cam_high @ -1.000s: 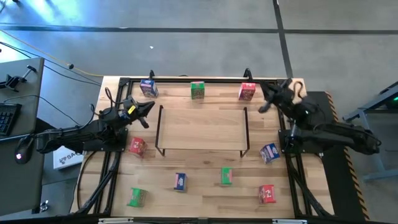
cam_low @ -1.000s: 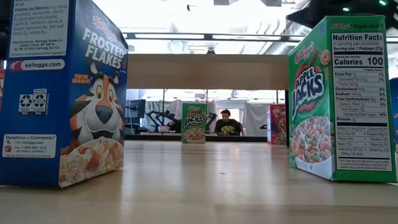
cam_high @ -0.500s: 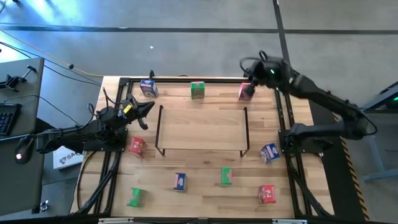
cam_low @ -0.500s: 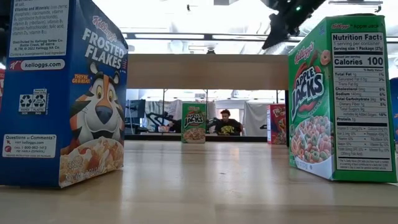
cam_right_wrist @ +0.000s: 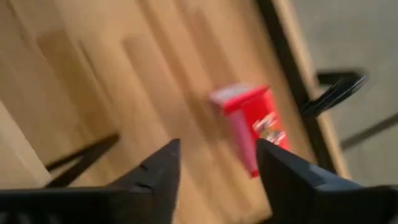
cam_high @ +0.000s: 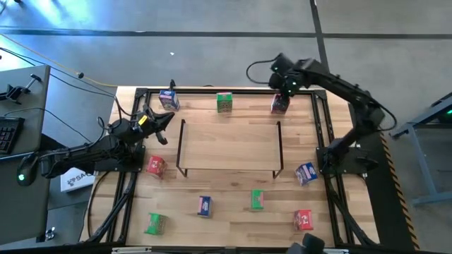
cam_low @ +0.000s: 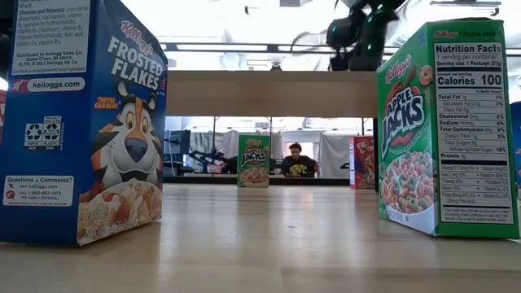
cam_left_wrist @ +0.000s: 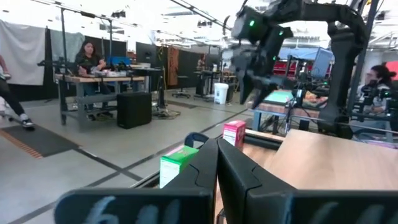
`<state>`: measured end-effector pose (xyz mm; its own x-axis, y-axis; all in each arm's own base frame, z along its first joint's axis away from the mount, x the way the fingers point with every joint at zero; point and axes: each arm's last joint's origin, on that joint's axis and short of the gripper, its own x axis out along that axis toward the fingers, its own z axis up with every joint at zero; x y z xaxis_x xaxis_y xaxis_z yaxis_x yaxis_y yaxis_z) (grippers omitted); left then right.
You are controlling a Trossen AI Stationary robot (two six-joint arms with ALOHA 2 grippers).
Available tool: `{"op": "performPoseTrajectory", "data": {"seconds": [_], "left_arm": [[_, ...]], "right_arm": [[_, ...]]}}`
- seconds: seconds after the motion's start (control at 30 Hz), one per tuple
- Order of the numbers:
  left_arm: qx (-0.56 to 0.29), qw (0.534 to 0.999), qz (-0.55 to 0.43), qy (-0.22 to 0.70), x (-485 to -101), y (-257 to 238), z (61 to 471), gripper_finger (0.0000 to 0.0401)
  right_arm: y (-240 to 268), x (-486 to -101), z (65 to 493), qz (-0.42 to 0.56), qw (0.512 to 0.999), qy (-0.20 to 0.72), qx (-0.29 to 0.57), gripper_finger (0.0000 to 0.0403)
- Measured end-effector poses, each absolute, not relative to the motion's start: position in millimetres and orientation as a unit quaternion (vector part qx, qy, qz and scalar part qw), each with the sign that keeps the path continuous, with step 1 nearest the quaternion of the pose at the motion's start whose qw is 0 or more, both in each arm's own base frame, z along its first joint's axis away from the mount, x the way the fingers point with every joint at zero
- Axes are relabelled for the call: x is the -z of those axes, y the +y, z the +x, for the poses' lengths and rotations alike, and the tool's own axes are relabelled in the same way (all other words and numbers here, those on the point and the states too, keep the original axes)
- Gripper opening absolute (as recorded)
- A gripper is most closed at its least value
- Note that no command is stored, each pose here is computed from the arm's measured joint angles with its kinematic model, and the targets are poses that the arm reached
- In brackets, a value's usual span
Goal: Stack cereal on shelf
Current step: Put the top right red cereal box on the shelf
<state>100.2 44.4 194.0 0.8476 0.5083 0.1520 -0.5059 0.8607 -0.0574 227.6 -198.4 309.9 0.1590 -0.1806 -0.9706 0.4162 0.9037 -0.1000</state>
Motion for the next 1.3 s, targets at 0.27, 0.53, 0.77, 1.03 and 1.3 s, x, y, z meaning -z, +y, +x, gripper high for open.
{"op": "performPoseTrajectory", "data": {"seconds": [0.27,0.53,0.77,1.03,1.3], "left_arm": [[-0.279,0.958,-0.002,-0.064,-191,48,99,0.0000],[-0.293,0.954,0.001,-0.057,-190,51,98,0.0000],[-0.293,0.954,0.000,-0.055,-189,51,98,0.0000],[-0.293,0.954,-0.003,-0.056,-189,51,98,0.0000],[-0.293,0.954,-0.003,-0.056,-190,51,98,0.0000]], "right_arm": [[-219,-282,238,0.021,0.700,0.690,0.183,0.0273],[-237,-273,234,-0.013,0.699,0.699,0.152,0.0275],[-247,-260,232,0.018,0.703,0.700,0.128,0.0275],[-250,-249,234,0.034,0.696,0.708,0.112,0.0275],[-255,-237,235,0.064,0.689,0.713,0.113,0.0259]]}}
